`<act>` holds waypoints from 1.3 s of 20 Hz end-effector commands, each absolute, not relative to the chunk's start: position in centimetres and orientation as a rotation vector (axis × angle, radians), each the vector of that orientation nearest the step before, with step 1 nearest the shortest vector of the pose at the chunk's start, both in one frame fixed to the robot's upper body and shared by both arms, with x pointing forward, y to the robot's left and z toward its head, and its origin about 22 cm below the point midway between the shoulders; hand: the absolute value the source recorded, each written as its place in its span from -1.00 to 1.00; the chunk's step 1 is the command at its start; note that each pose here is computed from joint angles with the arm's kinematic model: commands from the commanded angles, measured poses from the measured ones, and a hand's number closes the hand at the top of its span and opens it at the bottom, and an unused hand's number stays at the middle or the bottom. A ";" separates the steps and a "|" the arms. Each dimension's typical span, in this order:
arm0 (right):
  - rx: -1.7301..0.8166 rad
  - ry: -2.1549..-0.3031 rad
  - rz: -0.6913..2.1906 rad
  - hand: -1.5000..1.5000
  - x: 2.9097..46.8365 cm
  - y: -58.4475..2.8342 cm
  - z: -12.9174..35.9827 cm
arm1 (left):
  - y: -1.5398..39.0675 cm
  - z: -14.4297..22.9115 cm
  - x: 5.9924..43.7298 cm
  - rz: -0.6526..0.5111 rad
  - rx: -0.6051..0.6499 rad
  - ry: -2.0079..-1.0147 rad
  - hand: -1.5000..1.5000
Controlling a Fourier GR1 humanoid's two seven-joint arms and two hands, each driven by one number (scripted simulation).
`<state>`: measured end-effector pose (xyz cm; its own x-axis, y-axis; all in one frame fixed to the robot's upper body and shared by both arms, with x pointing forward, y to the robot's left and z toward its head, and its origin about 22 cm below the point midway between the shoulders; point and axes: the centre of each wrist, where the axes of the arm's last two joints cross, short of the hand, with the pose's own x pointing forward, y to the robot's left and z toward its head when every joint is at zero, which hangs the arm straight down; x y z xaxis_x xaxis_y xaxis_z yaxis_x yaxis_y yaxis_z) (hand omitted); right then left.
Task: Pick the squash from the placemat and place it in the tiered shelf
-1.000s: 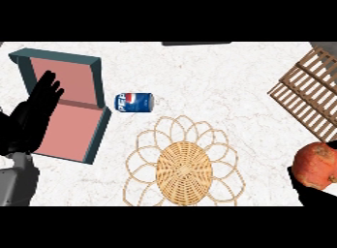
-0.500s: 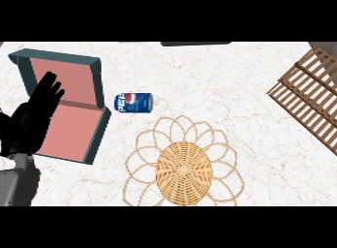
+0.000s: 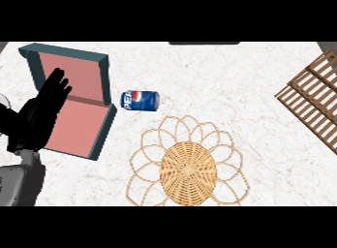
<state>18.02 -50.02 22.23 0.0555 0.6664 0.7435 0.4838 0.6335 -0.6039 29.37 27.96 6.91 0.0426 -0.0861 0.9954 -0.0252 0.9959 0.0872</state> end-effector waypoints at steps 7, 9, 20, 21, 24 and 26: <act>-0.976 -1.768 -0.041 -1.00 19.2 -57.8 23.9 | 27.1 5.9 29.3 -0.061 0.081 -1.535 0.00; -0.976 -1.777 -0.025 -1.00 16.7 -60.2 24.9 | 27.0 6.7 28.8 -0.041 0.082 -1.531 0.00; -0.702 -1.646 0.033 -1.00 9.9 -65.7 28.5 | 26.0 5.9 28.6 -0.046 0.085 -1.536 0.00; -0.669 -1.649 0.042 -1.00 9.2 -66.0 27.7 | 27.3 7.6 30.1 -0.032 0.089 -1.537 0.00; -0.611 -1.709 0.016 -1.00 7.6 -66.6 27.8 | 28.2 6.5 28.8 -0.039 0.097 -1.511 0.00; -0.547 -1.728 0.045 -1.00 7.3 -66.7 27.8 | 27.0 5.8 28.9 -0.017 0.098 -1.531 0.00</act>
